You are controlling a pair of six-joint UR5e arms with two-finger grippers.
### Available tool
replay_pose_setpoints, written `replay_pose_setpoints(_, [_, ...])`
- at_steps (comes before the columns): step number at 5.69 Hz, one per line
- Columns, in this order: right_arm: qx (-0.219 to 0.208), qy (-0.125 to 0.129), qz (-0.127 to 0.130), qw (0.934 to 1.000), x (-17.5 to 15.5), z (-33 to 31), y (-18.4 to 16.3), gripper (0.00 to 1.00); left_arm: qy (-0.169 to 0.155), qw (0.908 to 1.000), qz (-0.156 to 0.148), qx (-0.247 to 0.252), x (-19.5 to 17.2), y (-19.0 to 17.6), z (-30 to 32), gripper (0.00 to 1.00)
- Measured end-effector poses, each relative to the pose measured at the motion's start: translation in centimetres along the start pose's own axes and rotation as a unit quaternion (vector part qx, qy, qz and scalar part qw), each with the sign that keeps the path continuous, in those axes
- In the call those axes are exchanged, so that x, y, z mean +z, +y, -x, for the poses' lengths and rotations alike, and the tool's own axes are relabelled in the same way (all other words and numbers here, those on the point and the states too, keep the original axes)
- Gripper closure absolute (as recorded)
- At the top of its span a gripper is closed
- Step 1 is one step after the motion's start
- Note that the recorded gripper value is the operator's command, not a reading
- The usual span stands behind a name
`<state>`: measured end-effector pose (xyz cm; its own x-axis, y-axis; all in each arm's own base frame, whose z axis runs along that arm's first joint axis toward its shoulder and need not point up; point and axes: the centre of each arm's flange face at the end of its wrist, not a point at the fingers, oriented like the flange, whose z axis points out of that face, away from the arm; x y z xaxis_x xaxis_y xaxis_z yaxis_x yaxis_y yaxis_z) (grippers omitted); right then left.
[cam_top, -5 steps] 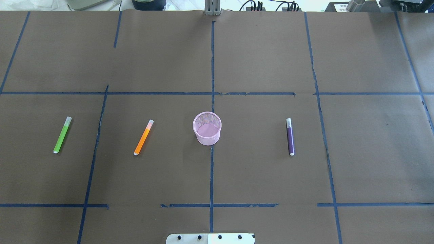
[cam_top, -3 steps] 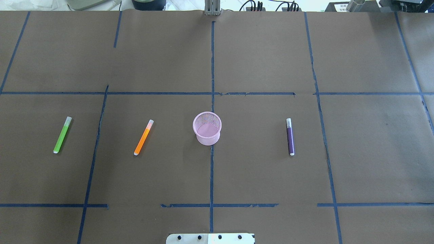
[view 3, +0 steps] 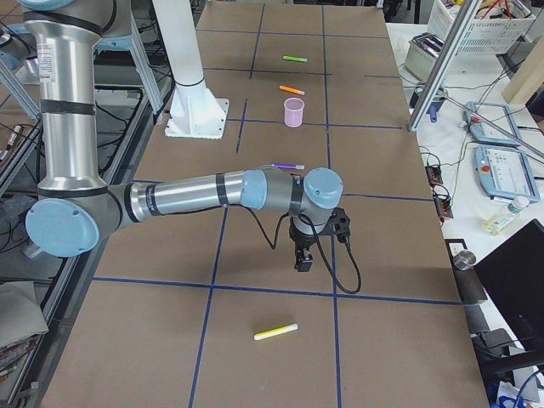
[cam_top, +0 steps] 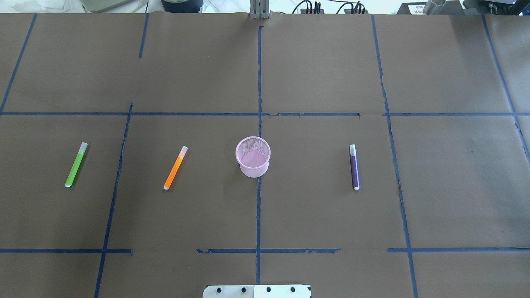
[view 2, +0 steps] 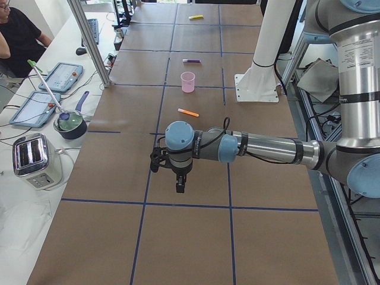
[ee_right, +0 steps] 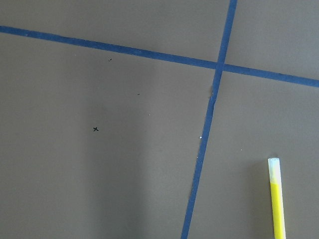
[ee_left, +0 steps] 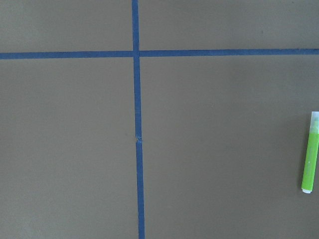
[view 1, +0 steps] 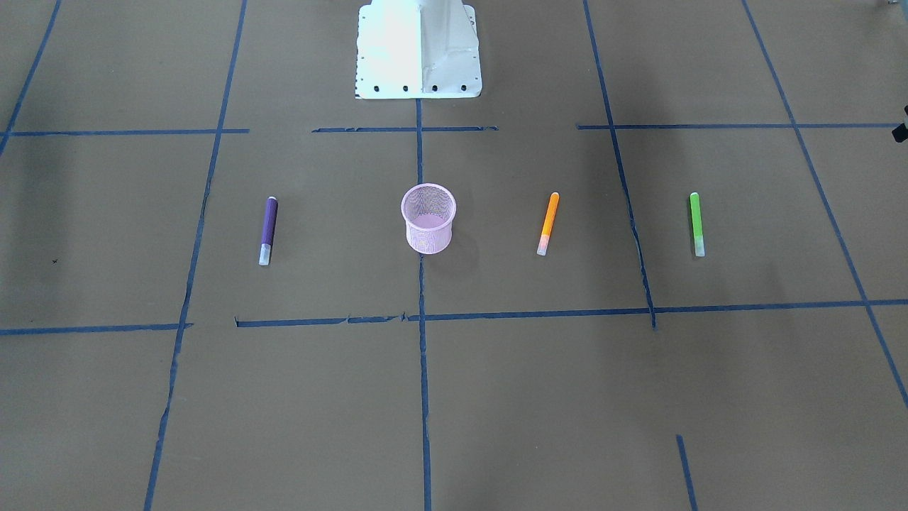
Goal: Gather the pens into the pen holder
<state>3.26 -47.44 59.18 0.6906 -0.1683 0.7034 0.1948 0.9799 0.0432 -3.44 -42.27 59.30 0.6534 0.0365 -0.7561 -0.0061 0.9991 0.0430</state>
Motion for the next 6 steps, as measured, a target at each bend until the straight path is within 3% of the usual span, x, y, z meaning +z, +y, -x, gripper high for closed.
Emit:
replay_pose_setpoints(2, [-0.004,-0.001,0.005,1.0000,0.5,0.4,-0.2,0.00,0.004,0.9998,-0.001,0.019,0.7,-0.2,-0.6,0.00])
replay_pose_setpoints(3, [-0.018,0.000,0.007,0.9998,1.2,1.2,-0.5,0.00,0.008,0.9984,-0.002,0.056,1.9,-0.7,-2.5,0.00])
replay_pose_setpoints(6, [-0.042,0.002,0.002,0.9991,2.6,1.5,-1.0,0.00,0.033,0.9799,0.054,0.189,9.7,-5.1,-15.8,0.00])
